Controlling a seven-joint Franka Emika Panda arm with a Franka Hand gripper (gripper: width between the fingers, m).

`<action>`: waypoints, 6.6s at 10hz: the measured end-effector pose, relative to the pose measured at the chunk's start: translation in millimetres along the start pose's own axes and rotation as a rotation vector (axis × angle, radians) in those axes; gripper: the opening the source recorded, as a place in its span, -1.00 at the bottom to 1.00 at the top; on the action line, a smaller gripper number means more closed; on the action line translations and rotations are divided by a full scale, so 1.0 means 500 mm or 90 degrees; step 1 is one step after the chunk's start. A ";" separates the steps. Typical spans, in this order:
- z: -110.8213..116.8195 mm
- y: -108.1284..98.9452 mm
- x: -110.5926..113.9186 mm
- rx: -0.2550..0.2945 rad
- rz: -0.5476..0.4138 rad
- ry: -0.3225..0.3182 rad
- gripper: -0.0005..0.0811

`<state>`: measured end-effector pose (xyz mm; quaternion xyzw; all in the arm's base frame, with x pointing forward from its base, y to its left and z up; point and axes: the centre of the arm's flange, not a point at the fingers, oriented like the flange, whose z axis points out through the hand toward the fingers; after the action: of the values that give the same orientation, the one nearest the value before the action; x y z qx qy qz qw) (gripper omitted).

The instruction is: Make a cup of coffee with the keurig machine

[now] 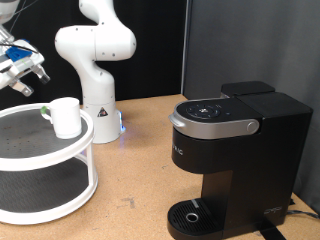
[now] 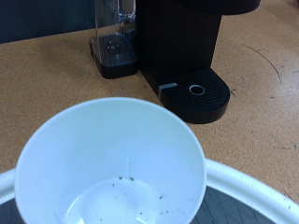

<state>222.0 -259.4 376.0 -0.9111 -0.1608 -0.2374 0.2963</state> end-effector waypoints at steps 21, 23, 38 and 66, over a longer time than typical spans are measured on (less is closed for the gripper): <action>0.095 0.032 -0.096 0.023 -0.001 -0.037 -0.81; 0.085 0.027 -0.090 0.036 -0.002 -0.024 -0.83; 0.103 0.001 0.065 0.014 0.076 0.111 -0.83; 0.463 0.031 0.183 -0.072 0.116 -0.035 -0.83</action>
<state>383.1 -114.7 252.2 -0.9433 -0.0717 -0.1932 0.2604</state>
